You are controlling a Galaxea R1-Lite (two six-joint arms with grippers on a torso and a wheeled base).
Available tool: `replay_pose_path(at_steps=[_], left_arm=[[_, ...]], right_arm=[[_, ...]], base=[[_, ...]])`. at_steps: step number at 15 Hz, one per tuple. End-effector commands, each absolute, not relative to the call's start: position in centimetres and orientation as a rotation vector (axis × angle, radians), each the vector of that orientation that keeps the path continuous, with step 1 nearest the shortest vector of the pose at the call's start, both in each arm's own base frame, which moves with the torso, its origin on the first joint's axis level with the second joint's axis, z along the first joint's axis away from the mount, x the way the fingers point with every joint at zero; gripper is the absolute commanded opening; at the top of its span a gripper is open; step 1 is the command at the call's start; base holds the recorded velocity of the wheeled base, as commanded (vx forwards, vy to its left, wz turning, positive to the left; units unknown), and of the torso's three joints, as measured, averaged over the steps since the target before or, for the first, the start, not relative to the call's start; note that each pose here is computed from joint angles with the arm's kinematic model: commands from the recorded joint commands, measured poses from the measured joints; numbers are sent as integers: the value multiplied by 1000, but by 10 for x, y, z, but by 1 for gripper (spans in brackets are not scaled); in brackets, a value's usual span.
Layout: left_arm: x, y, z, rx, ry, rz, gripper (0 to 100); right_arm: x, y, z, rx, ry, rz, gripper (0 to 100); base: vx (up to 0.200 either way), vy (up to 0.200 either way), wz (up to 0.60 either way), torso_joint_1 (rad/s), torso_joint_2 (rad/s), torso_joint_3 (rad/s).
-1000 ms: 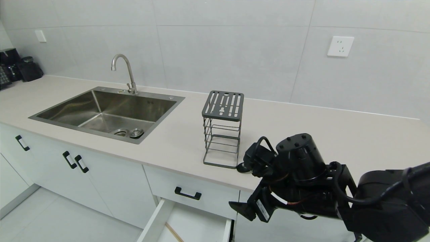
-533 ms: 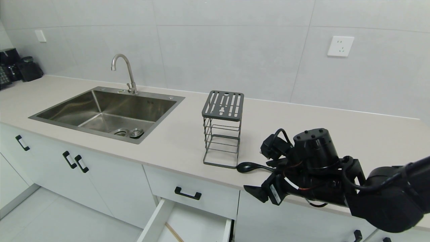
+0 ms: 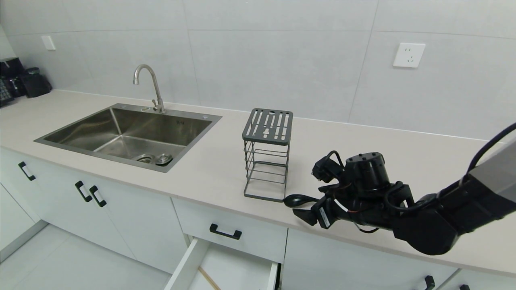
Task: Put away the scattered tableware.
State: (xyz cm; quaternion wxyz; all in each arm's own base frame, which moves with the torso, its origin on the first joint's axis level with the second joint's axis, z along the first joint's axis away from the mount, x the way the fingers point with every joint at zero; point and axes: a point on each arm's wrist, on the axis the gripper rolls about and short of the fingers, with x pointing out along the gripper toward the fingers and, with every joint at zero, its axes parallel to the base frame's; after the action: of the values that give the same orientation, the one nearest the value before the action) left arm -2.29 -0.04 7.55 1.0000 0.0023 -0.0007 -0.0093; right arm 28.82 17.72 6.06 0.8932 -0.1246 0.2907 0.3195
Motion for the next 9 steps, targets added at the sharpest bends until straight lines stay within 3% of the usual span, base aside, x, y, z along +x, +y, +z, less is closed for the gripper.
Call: replay_pose_path(at_steps=[1,9], left_arm=[[-23,0,75,5,0,-18,100],[-23,0,75,5,0,-18,100]], right_arm=[[301,175,43,-260,643,640,100],[319,172,21,-254,683,607,100]], base=[[0,0,0,0,0,0],[0,0,0,0,0,0]])
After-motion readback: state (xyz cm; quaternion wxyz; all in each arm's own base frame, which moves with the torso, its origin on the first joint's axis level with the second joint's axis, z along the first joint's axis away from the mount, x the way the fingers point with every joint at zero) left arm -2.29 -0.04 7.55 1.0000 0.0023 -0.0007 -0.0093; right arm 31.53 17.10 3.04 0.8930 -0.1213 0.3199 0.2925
